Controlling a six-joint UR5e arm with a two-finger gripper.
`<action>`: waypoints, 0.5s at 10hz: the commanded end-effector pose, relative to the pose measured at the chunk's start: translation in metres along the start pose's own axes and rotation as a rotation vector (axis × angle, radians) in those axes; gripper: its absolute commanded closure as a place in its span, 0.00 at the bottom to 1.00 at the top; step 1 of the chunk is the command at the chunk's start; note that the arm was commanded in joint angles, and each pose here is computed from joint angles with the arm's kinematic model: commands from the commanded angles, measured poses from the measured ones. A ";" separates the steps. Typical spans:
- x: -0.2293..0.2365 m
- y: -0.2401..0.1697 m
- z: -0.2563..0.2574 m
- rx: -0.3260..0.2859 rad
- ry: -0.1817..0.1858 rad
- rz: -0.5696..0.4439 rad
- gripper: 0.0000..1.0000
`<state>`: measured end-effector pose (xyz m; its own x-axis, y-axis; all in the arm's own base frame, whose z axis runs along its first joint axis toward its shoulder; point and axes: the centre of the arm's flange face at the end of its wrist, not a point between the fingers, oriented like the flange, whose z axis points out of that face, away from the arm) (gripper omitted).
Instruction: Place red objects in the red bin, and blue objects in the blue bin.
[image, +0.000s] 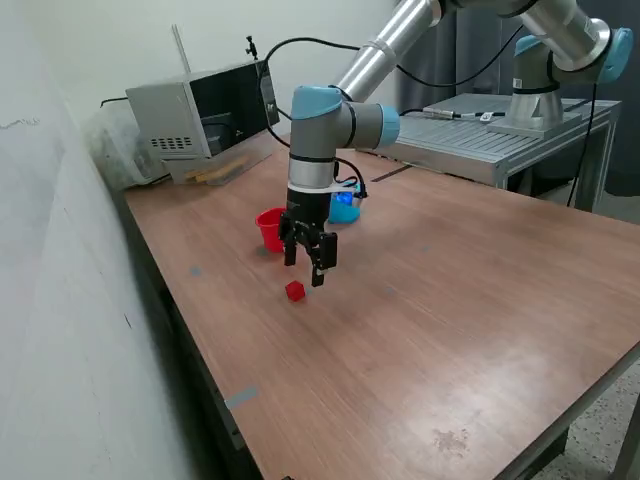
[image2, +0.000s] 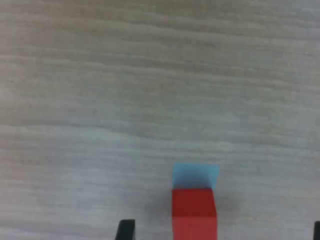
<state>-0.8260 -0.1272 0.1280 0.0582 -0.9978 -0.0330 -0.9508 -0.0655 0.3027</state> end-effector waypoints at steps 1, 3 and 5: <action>-0.002 0.007 -0.005 -0.025 0.002 0.002 0.00; -0.001 0.007 -0.001 -0.027 0.003 0.002 0.00; -0.001 0.003 0.007 -0.015 0.006 0.002 1.00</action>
<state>-0.8313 -0.1265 0.1301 0.0573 -0.9979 -0.0290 -0.9443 -0.0636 0.3227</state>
